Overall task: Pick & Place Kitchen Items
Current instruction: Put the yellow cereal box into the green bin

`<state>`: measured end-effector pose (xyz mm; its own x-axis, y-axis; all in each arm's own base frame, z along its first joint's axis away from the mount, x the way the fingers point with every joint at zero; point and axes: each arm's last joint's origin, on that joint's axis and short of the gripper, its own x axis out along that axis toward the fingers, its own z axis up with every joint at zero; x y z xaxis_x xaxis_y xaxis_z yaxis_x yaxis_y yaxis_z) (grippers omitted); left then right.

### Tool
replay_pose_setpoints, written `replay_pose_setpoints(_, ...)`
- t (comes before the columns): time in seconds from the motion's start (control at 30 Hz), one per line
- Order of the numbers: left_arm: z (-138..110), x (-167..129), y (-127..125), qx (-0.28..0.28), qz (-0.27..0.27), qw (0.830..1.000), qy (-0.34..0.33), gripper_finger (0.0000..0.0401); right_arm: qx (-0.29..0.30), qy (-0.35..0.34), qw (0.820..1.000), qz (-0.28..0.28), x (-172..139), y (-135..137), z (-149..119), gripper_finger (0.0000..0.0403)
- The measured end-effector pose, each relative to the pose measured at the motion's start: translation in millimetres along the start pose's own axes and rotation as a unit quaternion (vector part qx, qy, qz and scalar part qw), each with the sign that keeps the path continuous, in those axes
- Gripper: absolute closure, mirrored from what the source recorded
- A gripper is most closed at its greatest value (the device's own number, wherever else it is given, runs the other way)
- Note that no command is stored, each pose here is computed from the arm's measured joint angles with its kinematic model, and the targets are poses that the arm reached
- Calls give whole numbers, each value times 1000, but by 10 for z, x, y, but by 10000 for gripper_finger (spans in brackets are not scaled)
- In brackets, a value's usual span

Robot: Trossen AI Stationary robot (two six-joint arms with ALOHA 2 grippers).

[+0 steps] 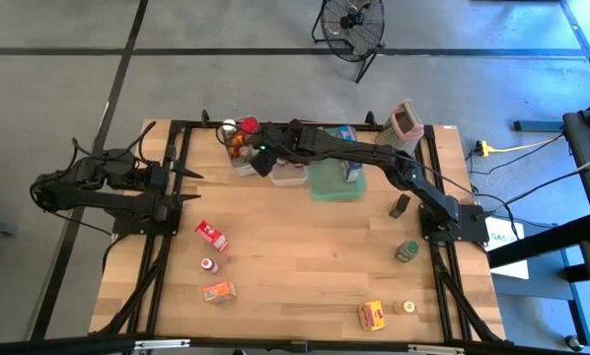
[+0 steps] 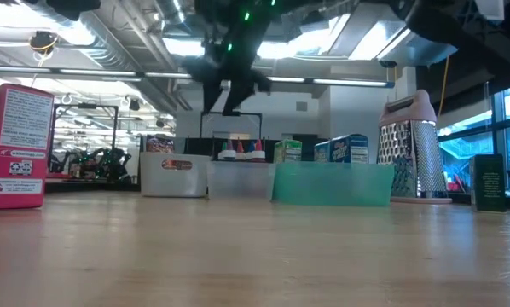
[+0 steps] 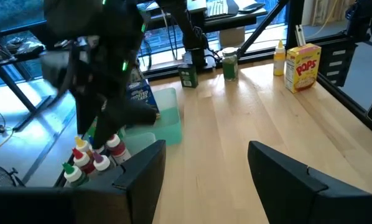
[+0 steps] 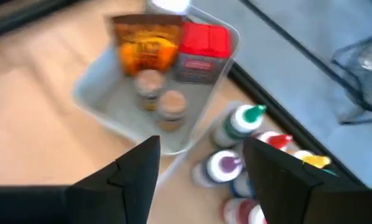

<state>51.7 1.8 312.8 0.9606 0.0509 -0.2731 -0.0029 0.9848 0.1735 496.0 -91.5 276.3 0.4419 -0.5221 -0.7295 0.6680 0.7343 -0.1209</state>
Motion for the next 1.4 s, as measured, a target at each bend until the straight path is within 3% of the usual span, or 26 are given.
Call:
replay_pose_setpoints(0.17,-4,0,-1,0,0,1000,2,177,-14,12,997,80,-661,7,41,168)
replay_pose_setpoints(0.4,-5,1,-1,4,-1,1000,3,177,9,137,971,194,-1562,99,-261,169)
replay_pose_setpoints(0.6,-5,0,-1,4,-1,1000,3,177,75,274,946,154,-1982,283,-697,168)
replay_pose_setpoints(0.83,-6,0,-1,4,-1,1000,3,177,152,328,920,149,-2338,634,-1068,169)
replay_pose_setpoints(1.1,-6,0,-1,1,0,1000,3,177,162,301,930,132,-2626,843,-1362,168)
replay_pose_setpoints(1.4,-3,0,0,0,0,1000,2,177,164,294,930,145,-2813,961,-1532,168)
